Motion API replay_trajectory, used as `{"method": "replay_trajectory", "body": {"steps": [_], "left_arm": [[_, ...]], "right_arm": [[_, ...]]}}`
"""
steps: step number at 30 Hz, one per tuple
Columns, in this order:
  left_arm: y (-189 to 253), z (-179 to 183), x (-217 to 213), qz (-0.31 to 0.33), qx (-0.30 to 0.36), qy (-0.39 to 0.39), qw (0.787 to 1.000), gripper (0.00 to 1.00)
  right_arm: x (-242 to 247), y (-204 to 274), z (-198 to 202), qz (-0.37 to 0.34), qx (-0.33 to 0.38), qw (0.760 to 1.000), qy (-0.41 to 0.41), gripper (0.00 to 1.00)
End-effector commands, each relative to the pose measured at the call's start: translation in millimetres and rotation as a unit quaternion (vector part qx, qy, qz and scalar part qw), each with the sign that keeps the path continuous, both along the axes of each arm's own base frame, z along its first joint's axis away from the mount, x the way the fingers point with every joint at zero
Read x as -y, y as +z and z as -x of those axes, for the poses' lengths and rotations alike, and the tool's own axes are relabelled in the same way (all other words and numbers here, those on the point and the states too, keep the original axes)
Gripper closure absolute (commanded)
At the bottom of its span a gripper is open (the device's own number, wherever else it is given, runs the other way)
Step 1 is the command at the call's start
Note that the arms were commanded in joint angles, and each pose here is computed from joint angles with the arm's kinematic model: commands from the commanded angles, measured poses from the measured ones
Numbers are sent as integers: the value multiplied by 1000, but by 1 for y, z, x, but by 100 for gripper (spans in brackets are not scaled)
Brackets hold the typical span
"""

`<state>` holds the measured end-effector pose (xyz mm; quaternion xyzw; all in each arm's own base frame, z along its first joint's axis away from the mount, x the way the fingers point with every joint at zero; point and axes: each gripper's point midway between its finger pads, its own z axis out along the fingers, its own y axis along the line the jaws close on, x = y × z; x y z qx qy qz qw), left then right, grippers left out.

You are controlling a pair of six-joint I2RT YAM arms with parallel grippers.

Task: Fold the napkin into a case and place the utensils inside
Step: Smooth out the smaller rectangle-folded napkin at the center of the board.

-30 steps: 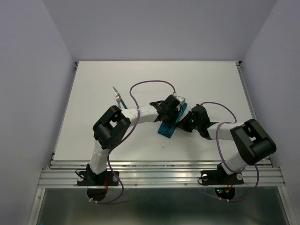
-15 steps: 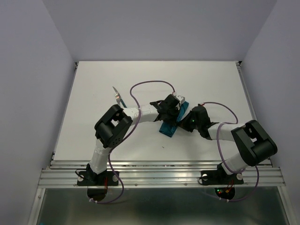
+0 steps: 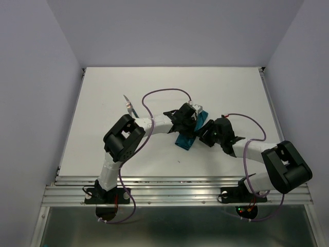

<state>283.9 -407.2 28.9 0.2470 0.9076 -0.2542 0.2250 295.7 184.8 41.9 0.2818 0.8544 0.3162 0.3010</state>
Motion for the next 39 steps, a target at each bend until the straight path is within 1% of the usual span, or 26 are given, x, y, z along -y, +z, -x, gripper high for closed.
{"method": "replay_trajectory", "body": {"steps": [1, 5, 7, 17, 21, 22, 25, 26, 28, 29, 30, 31, 32, 34, 35, 39], "left_arm": [[-8, 8, -5, -3, -9, -12, 1000, 100], [-6, 10, -4, 2, -9, -16, 1000, 100], [-5, 10, -5, 4, -8, -18, 1000, 100], [-1, 12, -4, 10, -7, -23, 1000, 100], [3, 12, -4, 15, -4, -21, 1000, 100], [4, 11, -3, 16, -3, -20, 1000, 100], [8, 11, -4, 19, -2, -18, 1000, 100], [8, 11, -3, 20, -2, -17, 1000, 100], [17, 10, -3, 27, 2, -12, 1000, 100], [20, 10, -3, 28, 4, -10, 1000, 99], [28, 10, -3, 32, 8, -8, 999, 93], [32, 9, -5, 33, 11, -4, 999, 85], [35, 9, -8, 29, 13, 0, 999, 68], [47, 10, -13, 33, 22, 3, 999, 46], [49, 11, -16, 28, 23, 5, 999, 42], [59, 16, -33, 24, 30, 16, 999, 41]], "right_arm": [[3, 4, -14, -1, 7, 1000, -21, 43], [5, 0, -15, -3, -3, 999, -36, 46], [15, -4, -19, 6, -1, 998, -62, 48], [14, -13, -29, 17, -12, 998, -61, 50], [8, -18, -30, 10, -17, 998, -51, 61], [9, -20, -28, 10, -20, 998, -52, 70], [9, -21, -28, 11, -18, 999, -51, 81], [9, -22, -28, 13, -18, 999, -49, 90], [10, -23, -29, 21, -16, 999, -42, 99], [9, -25, -29, 24, -16, 999, -40, 99], [5, -24, -27, 21, -17, 999, -23, 99], [4, -26, -26, 22, -18, 999, -18, 99], [3, -28, -26, 23, -21, 999, -13, 99], [3, -30, -25, 31, -19, 999, -3, 99], [4, -31, -26, 31, -20, 999, -1, 99], [6, -31, -26, 39, -16, 999, 13, 99]]}}
